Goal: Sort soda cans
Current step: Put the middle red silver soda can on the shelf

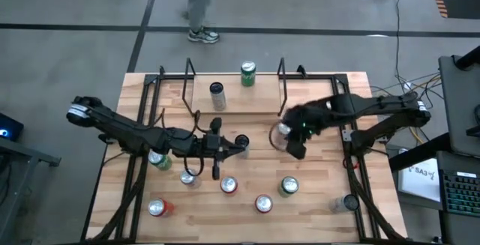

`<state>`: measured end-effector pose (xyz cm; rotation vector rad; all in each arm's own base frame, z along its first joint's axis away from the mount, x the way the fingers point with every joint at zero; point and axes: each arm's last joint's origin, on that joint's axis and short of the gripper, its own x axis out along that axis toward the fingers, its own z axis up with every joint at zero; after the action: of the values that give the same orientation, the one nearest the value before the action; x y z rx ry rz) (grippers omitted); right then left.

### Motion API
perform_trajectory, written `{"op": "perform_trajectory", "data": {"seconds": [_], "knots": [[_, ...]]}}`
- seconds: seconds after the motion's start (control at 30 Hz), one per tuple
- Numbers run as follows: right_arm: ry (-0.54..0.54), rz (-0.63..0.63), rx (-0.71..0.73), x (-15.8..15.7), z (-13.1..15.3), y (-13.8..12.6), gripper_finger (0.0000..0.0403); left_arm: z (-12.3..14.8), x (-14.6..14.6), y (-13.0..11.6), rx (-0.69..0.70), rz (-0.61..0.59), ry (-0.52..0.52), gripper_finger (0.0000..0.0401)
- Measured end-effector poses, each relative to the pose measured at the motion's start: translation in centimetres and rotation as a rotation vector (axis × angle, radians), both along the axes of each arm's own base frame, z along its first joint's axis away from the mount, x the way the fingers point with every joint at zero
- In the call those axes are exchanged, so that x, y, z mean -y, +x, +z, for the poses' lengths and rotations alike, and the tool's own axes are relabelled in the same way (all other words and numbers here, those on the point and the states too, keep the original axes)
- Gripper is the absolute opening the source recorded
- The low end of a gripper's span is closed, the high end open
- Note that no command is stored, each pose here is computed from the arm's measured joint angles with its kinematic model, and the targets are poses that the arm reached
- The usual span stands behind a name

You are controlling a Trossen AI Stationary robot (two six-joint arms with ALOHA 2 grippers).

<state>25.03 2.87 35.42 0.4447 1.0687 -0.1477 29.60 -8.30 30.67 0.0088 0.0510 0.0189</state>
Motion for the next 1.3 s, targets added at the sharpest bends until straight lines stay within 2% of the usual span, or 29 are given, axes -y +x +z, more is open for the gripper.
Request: {"op": "perform_trajectory", "data": {"seconds": [0.23,0.47,0.53,0.7,0.9,0.97,1.3], "knots": [[0.152,-0.015,-0.199,-3.6,-0.7,-1.8,0.0009,0.2,0.2,0.3,0.016,-0.003,-0.005,0.0],[0.203,-0.043,-0.259,-6.2,-0.7,-2.9,0.0009,0.4,0.3,0.3,0.03,-0.006,-0.01,0.0],[0.163,-0.047,-0.247,-6.4,-0.8,-3.0,0.0009,0.4,0.3,0.3,0.03,-0.007,-0.011,0.0],[-0.052,-0.084,-0.168,-5.9,-1.2,-2.5,0.0009,0.4,0.3,0.3,0.031,-0.008,-0.011,0.0],[-0.31,0.009,-0.111,-5.5,-2.4,-2.1,0.0009,0.4,0.4,0.2,0.03,-0.009,-0.011,0.0],[-0.346,0.025,-0.085,-5.3,-2.7,-2.0,0.0009,0.4,0.4,0.2,0.03,-0.01,-0.011,0.0],[-0.385,0.058,0.018,-2.2,-5.3,-2.5,0.0009,0.4,0.4,0.2,0.031,-0.01,-0.012,0.0]]}}
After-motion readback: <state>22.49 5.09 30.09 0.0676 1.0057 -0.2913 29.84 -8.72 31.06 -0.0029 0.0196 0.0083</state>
